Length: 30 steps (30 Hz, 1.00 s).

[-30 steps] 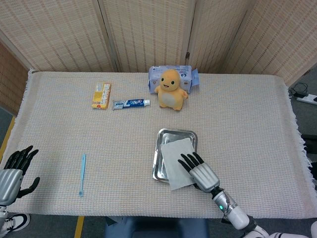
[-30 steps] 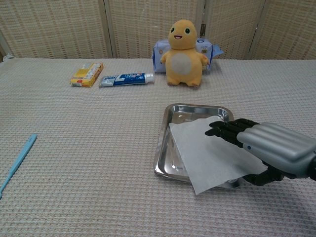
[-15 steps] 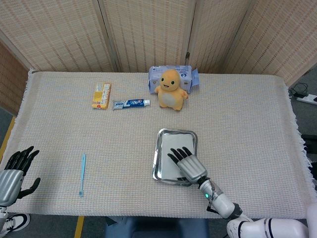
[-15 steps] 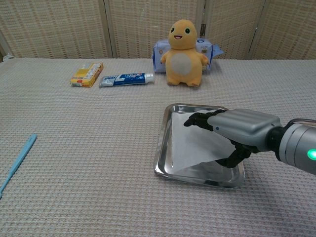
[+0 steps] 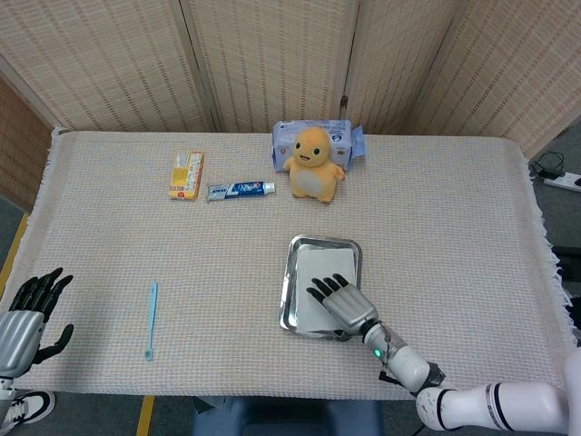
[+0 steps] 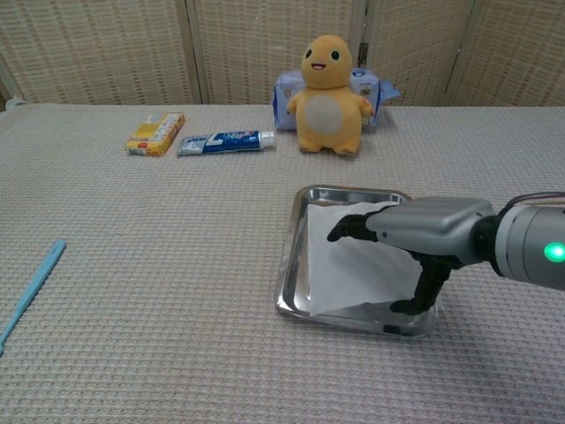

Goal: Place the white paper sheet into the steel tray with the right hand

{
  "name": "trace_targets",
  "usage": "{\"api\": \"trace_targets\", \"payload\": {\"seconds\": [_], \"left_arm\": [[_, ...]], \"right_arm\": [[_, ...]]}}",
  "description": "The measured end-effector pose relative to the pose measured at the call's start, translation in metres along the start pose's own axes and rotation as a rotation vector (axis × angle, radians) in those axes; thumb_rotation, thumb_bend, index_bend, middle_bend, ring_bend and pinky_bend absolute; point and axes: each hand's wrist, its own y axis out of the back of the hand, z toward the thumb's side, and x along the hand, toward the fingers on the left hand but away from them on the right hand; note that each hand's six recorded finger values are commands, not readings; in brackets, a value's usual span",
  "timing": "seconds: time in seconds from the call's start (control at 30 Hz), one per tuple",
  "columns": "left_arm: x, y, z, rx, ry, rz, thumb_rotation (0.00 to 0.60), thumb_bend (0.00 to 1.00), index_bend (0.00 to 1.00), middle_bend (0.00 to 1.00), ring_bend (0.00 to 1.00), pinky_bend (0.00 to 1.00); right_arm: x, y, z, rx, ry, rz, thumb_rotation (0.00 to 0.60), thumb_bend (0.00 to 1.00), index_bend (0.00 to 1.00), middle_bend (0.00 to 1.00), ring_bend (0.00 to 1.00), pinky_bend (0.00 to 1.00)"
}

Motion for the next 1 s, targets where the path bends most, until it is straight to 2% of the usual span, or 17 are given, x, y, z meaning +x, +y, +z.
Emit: {"api": "trace_targets", "payload": {"seconds": [0.27,0.43,0.57,1.0], "left_arm": [[0.000,-0.001,0.000,0.008,0.004,-0.003,0.600,0.50,0.03,0.00,0.04,0.00],[0.001,-0.002,0.000,0.014,0.003,-0.006,0.600,0.50,0.03,0.00,0.04,0.00],[0.001,-0.003,0.001,0.017,0.004,-0.008,0.600,0.50,0.03,0.00,0.04,0.00],[0.001,-0.003,0.001,0.019,0.004,-0.010,0.600,0.51,0.03,0.00,0.04,0.00]], "right_arm": [[0.002,0.009,-0.003,-0.071,0.015,0.051,0.600,0.33,0.00,0.00,0.00,0.00],[-0.006,0.012,-0.005,-0.108,0.008,0.040,0.600,0.33,0.00,0.00,0.00,0.00],[-0.017,0.008,0.000,-0.092,0.014,0.039,0.600,0.33,0.00,0.00,0.00,0.00],[-0.013,0.007,0.007,-0.144,0.031,0.061,0.600,0.32,0.00,0.00,0.00,0.00]]}}
